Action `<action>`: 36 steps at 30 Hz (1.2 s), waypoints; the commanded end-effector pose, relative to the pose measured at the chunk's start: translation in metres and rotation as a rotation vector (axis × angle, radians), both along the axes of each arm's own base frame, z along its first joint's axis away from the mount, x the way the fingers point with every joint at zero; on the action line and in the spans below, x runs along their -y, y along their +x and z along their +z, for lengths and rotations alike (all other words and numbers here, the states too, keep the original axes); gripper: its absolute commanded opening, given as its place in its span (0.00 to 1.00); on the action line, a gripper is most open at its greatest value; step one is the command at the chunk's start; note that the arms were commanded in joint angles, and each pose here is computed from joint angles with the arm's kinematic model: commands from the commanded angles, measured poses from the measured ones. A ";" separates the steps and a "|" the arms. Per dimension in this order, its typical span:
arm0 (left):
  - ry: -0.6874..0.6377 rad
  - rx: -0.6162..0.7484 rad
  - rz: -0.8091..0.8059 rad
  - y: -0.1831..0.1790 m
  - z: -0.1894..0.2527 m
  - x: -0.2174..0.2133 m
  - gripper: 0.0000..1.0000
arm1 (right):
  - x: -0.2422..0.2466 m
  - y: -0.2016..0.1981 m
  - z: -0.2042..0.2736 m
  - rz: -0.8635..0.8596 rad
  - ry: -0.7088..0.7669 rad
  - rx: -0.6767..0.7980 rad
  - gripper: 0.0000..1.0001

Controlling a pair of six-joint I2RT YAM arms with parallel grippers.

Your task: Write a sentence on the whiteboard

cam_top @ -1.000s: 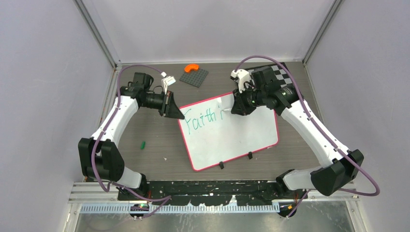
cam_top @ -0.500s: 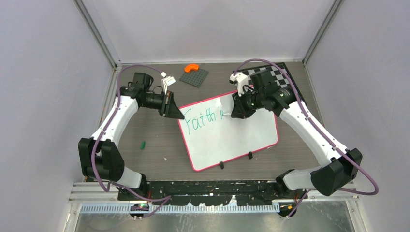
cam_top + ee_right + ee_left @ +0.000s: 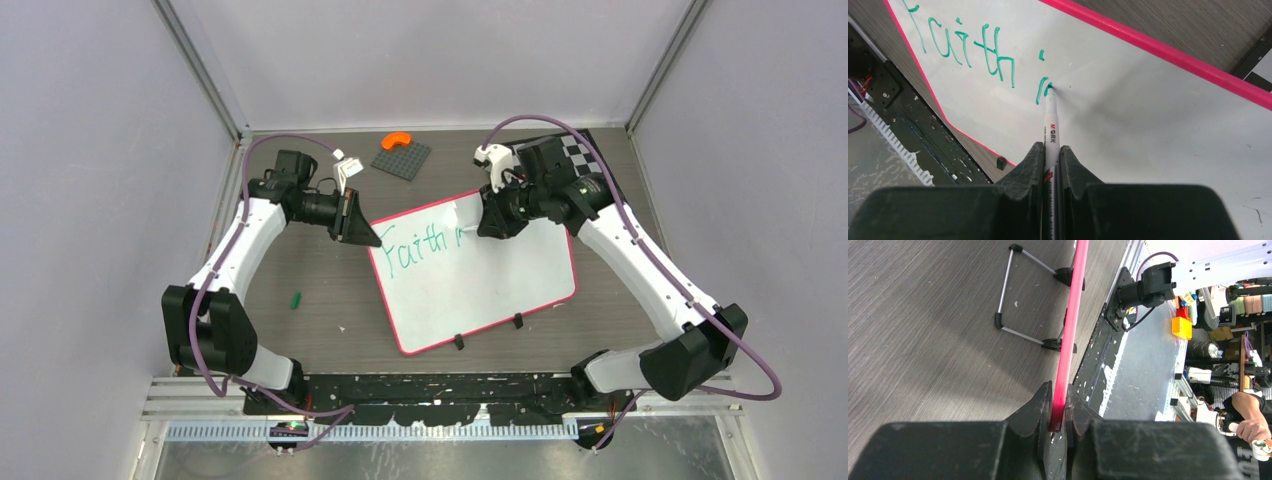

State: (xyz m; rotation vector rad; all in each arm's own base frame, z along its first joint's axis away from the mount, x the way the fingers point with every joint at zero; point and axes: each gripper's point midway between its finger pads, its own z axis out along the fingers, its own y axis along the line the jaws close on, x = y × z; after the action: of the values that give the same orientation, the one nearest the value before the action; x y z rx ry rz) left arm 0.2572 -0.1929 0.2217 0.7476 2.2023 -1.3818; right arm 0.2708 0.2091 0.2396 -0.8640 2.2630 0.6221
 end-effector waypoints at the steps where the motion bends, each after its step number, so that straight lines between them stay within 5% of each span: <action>1: 0.002 0.033 0.000 0.003 0.008 0.001 0.00 | 0.006 0.026 0.020 -0.044 -0.004 0.112 0.00; 19: 0.004 0.030 0.000 0.004 0.007 0.001 0.00 | 0.020 -0.002 -0.011 -0.031 -0.014 0.005 0.00; 29: 0.004 0.029 -0.002 0.004 0.007 0.002 0.00 | 0.008 -0.013 0.045 0.021 0.094 0.039 0.00; 36: 0.003 0.038 -0.002 0.003 0.009 0.001 0.00 | 0.033 0.009 0.041 -0.048 0.029 0.089 0.00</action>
State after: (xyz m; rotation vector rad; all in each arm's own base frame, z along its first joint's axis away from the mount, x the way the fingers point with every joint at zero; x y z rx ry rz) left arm 0.2566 -0.1933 0.2217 0.7527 2.2007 -1.3828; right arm 0.2688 0.1917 0.2715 -0.8260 2.2166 0.6467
